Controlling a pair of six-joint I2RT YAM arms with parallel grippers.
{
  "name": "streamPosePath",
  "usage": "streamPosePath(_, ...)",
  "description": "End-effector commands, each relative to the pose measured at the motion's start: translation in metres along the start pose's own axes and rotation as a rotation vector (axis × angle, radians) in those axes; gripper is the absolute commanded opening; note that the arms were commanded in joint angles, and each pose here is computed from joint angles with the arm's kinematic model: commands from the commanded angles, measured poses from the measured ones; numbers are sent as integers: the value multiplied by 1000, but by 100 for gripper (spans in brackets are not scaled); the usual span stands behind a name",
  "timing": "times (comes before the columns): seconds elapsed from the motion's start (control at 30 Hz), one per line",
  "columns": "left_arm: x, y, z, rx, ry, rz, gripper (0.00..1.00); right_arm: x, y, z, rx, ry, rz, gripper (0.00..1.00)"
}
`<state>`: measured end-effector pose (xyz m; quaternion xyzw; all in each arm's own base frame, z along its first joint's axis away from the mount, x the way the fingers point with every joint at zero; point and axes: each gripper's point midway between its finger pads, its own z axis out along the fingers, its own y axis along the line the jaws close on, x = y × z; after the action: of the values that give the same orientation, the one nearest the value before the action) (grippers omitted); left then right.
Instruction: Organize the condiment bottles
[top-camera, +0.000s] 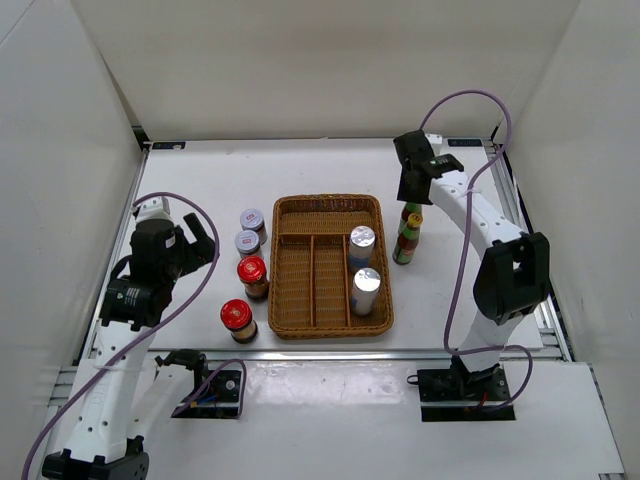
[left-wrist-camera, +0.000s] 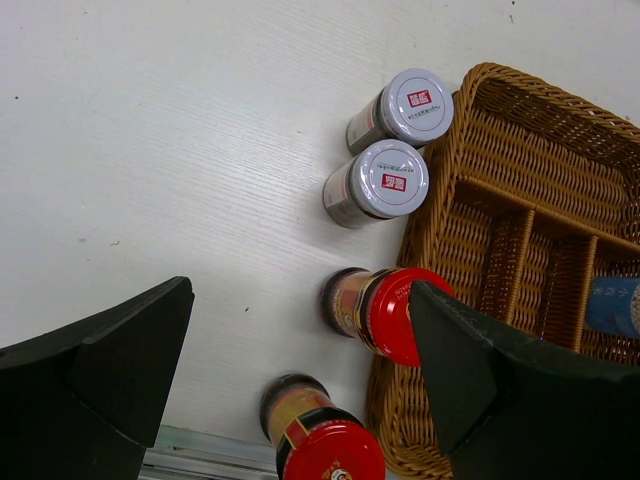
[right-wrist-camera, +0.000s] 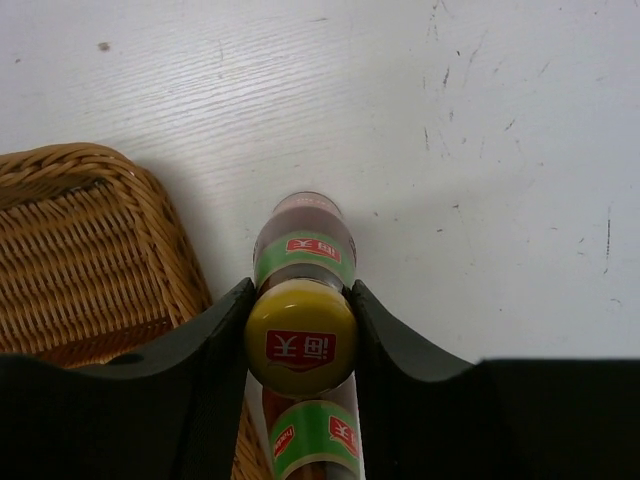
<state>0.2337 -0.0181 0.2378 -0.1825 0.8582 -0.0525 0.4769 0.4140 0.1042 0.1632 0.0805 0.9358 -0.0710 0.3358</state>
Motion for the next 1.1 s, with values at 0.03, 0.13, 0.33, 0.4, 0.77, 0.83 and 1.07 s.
streamPosePath(0.03, 0, 4, 0, -17, -11, -8, 100, -17, -18, -7, 99, -54, 34, 20)
streamPosePath(0.13, 0, 4, 0, -17, -11, -8, 100, -36, -22, -16, 125, -109, 55, 2)
streamPosePath(0.33, 0, 4, 0, -17, -11, -8, 100, -86, -16, -53, 101, -242, 103, 0)
streamPosePath(0.4, 0, 4, 0, -17, -11, -8, 100, -92, -1, -67, 72, -272, 67, 0)
streamPosePath(0.77, 0, 4, 0, -17, -11, -8, 100, -89, 122, -119, -264, -372, -148, 0)
streamPosePath(0.83, 0, 4, 0, -17, -11, -8, 100, -84, 138, -115, -324, -348, -152, 0)
streamPosePath(1.07, -1, 4, -2, -13, -19, -10, 100, -56, 165, -73, -347, -249, -189, 0)
